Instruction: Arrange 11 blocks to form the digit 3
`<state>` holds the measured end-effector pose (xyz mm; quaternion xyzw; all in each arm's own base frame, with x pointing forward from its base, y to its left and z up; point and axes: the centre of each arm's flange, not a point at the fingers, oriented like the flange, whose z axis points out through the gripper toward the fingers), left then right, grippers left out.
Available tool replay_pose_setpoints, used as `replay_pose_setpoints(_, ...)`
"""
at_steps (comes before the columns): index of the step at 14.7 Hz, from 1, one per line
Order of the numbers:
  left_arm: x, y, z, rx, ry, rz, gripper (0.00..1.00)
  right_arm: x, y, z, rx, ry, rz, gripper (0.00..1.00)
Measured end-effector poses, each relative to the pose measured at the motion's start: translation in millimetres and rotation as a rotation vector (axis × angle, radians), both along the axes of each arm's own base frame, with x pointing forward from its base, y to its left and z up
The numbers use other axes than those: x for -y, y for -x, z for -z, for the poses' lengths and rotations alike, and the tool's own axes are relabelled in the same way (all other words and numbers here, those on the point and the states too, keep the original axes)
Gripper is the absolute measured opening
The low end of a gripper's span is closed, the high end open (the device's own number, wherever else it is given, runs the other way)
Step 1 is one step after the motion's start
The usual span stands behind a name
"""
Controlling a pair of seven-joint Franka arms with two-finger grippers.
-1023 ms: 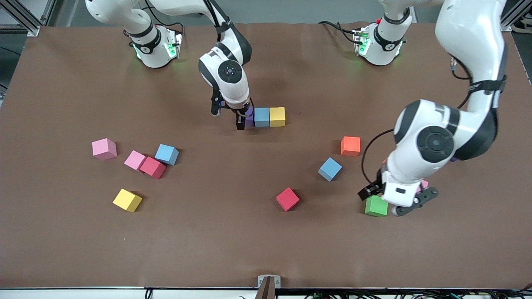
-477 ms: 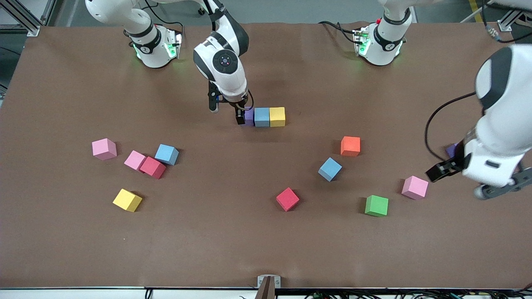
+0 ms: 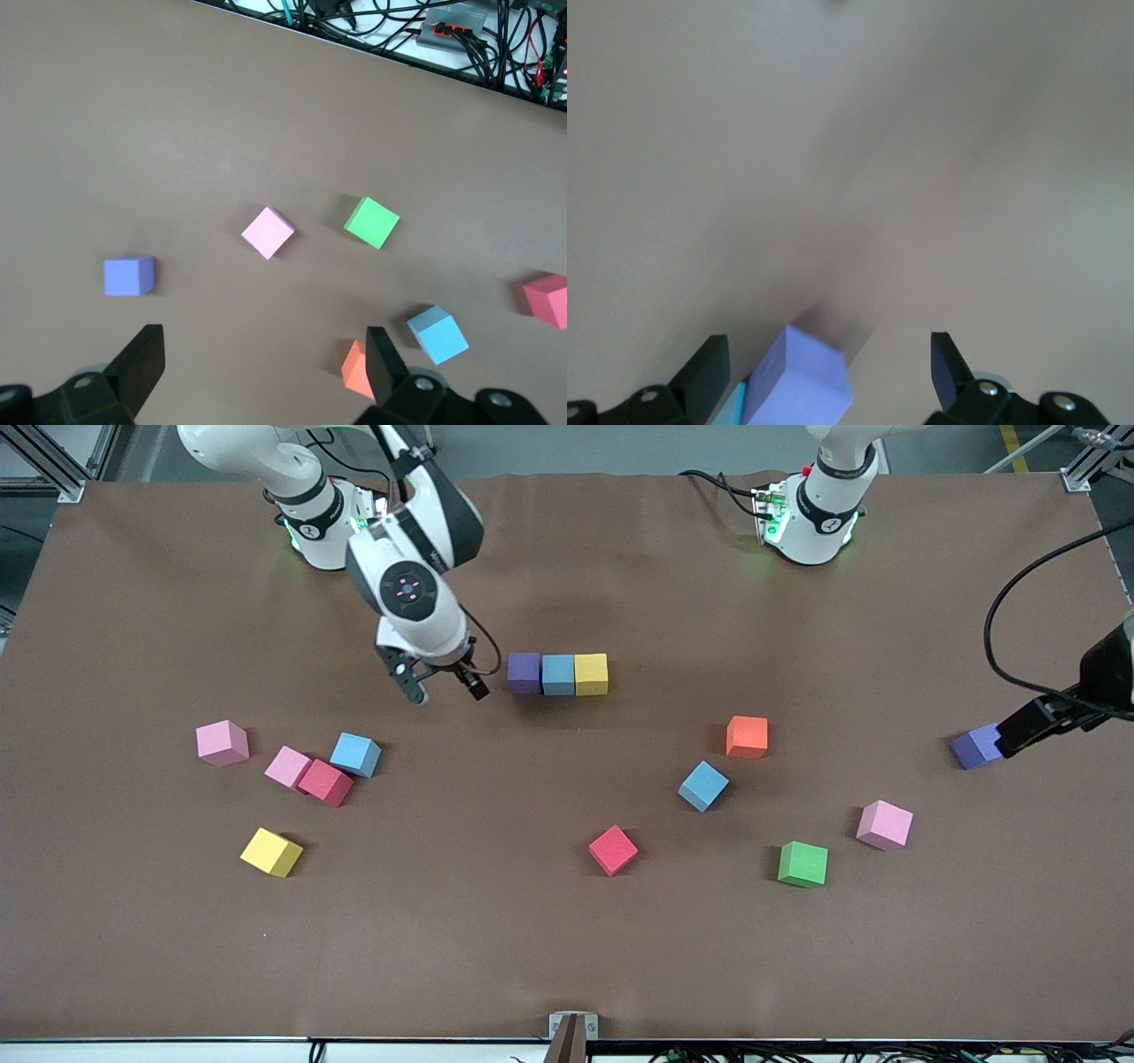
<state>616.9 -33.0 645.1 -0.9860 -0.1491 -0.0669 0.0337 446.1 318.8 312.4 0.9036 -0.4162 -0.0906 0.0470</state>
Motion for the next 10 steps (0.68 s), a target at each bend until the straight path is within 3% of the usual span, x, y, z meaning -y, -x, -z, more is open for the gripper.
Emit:
replay_pose_setpoints(4, 6.4, 26.7, -28.1, -0.018, -0.017, 0.044, 1.0, 77.7, -46.5, -19.0, 0.035, -0.059, -0.279, 1.0)
replay_pose_setpoints(6, 4.4, 35.2, -35.4, -0.031, -0.024, 0.106, 1.0, 111.9, -63.2, -23.6, 0.053, -0.054, -0.362, 1.0)
replay_pose_setpoints(10, -11.8, 52.7, -27.6, -0.086, 0.056, 0.122, 1.0, 161.2, -86.5, -25.4, 0.1, -0.035, -0.518, 1.0)
